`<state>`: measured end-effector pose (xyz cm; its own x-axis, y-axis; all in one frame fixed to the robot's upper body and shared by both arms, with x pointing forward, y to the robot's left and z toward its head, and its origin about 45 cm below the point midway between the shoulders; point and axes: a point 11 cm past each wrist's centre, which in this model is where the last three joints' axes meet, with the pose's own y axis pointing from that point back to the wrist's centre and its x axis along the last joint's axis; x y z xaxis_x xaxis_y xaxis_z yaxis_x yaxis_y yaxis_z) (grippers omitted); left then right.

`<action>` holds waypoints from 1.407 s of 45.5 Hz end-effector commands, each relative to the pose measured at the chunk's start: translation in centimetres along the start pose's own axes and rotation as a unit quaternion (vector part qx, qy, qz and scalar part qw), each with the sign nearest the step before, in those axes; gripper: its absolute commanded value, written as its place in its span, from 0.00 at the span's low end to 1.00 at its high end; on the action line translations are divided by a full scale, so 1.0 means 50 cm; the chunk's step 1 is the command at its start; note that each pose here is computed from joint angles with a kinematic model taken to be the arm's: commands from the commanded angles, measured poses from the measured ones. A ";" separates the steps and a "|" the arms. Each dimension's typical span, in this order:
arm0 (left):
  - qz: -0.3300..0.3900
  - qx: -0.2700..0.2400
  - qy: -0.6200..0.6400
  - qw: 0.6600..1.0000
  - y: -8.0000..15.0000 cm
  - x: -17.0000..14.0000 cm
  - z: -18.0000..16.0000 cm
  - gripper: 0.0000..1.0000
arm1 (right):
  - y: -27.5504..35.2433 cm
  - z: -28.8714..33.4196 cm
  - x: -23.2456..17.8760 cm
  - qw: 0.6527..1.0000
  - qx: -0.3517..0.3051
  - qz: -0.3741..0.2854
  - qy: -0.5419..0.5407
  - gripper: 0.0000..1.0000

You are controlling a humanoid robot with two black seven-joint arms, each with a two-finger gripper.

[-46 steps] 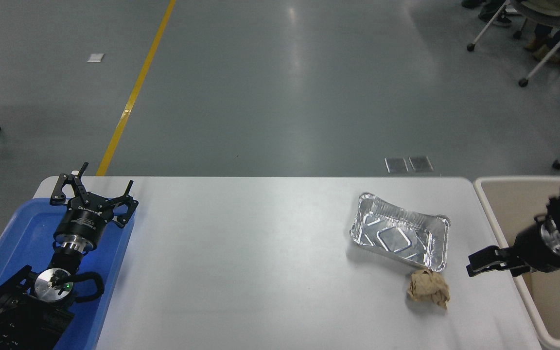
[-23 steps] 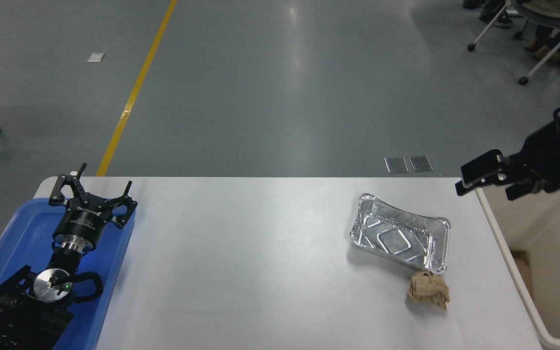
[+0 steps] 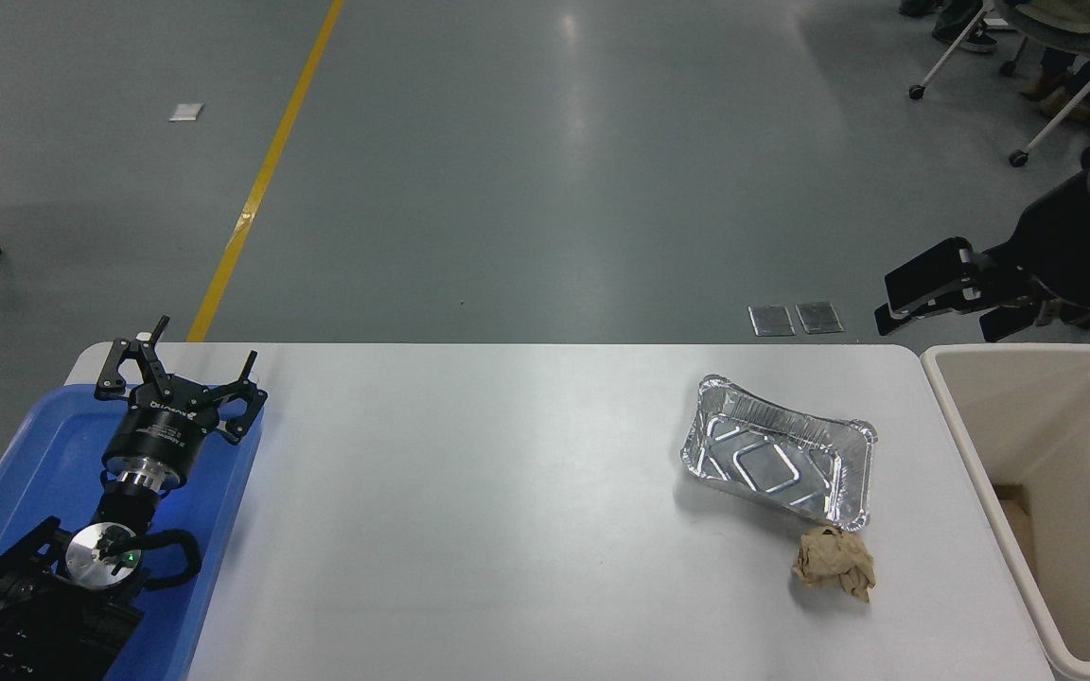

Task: Pick up foil plate and place in dustbin

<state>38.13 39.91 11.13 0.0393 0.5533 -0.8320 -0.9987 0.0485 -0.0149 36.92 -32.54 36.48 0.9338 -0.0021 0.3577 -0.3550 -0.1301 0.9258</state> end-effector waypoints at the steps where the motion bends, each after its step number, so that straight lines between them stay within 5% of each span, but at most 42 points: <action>1: -0.001 0.000 0.000 1.000 -0.001 -0.001 0.000 0.99 | -0.134 0.067 -0.006 0.999 -0.021 0.043 -0.001 1.00; 32: -0.002 0.001 -0.001 1.000 -0.002 -0.002 0.000 0.99 | -0.503 0.128 -0.173 0.997 -0.059 0.041 -0.010 1.00; 64: -0.002 0.001 -0.001 1.000 -0.002 -0.002 0.000 0.99 | -0.544 0.157 -0.242 0.995 -0.085 0.027 -0.042 0.99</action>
<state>38.24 39.85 11.22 0.0422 0.5547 -0.8310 -0.9985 0.0517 -0.0162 36.38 -36.67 7.26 0.9127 -0.0550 0.4048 -0.4030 0.0421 0.9143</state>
